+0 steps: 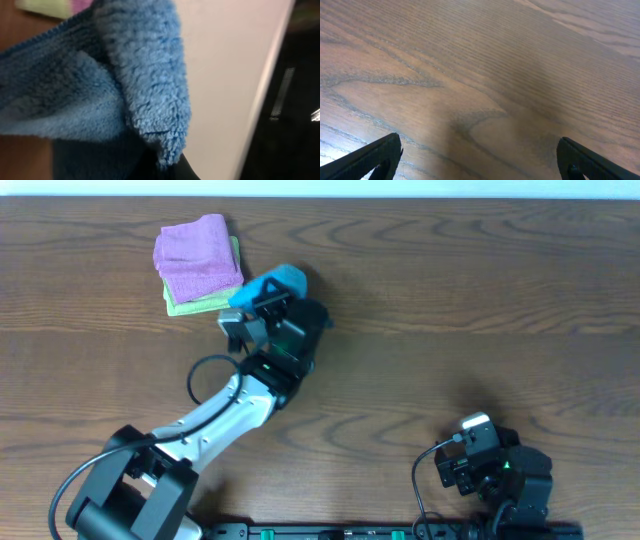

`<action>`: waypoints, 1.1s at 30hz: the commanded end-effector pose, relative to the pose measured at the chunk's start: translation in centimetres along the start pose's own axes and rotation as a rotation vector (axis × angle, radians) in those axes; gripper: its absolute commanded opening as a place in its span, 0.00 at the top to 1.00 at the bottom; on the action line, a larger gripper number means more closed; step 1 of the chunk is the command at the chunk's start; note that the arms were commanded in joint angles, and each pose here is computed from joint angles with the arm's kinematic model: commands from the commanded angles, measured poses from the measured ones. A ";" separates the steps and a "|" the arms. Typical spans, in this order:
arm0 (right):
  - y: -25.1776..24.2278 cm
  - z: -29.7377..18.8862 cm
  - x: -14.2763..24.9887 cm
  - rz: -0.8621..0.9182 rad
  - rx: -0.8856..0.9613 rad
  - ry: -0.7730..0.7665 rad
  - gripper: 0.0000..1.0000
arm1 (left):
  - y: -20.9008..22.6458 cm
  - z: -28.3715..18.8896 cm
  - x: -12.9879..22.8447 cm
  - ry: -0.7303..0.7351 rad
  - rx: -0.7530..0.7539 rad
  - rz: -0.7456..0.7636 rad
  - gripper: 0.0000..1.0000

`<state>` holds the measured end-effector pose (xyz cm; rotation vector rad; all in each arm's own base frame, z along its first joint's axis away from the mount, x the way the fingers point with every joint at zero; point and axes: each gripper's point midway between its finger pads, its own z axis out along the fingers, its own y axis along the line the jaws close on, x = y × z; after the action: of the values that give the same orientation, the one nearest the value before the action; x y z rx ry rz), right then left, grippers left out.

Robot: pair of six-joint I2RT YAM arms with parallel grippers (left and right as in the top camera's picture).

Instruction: Fold the cloth

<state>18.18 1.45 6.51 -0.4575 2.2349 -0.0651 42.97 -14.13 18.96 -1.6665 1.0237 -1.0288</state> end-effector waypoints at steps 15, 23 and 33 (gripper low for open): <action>0.0 0.1 0.1 0.017 -0.001 -0.002 0.01 | -14.0 6.7 -7.9 -0.098 0.229 0.151 0.94; 0.0 0.1 0.1 0.017 0.000 -0.002 0.01 | -15.5 8.0 -12.4 -0.196 0.243 0.147 0.94; 0.0 0.1 0.1 0.017 -0.001 -0.002 0.01 | -17.2 9.0 -19.3 -0.348 0.241 0.239 0.94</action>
<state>18.18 1.45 6.51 -0.4579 2.2348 -0.0653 48.66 9.03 27.29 -1.4615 0.8355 -0.6724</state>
